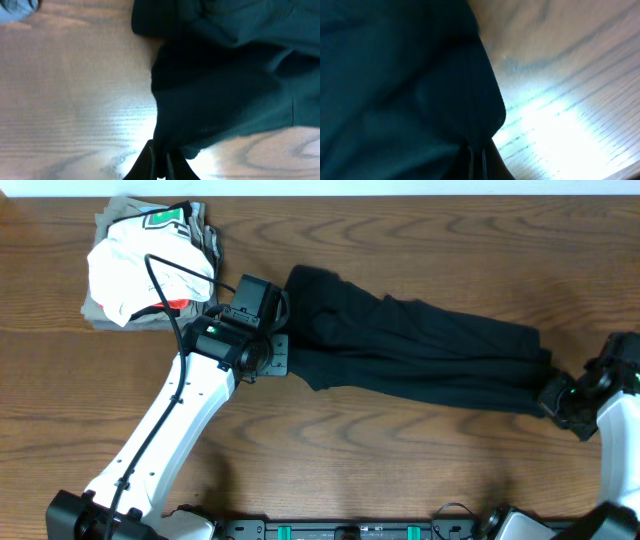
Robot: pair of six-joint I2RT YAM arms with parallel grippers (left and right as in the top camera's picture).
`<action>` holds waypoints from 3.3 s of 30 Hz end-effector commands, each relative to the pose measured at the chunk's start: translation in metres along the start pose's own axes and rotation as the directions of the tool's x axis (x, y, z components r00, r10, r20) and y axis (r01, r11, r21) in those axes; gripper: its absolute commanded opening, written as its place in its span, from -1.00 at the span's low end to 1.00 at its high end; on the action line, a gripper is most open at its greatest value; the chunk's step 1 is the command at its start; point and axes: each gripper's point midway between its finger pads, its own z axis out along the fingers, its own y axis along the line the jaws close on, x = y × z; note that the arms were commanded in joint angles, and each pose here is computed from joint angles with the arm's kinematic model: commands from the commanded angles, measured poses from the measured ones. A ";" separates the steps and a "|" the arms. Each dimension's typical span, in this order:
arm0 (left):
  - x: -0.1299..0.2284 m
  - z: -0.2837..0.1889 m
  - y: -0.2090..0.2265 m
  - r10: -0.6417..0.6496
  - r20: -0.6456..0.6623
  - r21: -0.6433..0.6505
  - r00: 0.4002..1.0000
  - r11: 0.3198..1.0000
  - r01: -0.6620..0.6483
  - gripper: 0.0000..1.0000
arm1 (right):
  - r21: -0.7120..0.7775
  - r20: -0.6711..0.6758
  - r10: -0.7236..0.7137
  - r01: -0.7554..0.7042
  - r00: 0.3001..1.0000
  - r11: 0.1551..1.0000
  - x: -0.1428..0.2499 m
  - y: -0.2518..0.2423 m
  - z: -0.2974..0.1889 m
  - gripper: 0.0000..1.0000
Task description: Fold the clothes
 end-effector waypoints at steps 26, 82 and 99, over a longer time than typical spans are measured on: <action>-0.118 0.067 -0.031 0.034 0.341 0.060 0.940 0.997 -0.058 -0.88 | -0.087 0.212 -0.072 0.092 0.975 0.992 -0.098 0.034 0.061 -0.98; -0.094 0.035 0.029 -0.053 0.227 -0.023 0.973 0.998 0.060 0.96 | -0.236 0.043 -0.351 0.350 0.936 0.906 -0.070 0.060 0.111 -0.60; -0.084 0.037 0.031 -0.053 0.189 -0.032 0.981 0.998 0.060 0.96 | -0.398 0.176 -0.088 0.153 0.980 0.905 -0.172 0.016 0.023 -0.98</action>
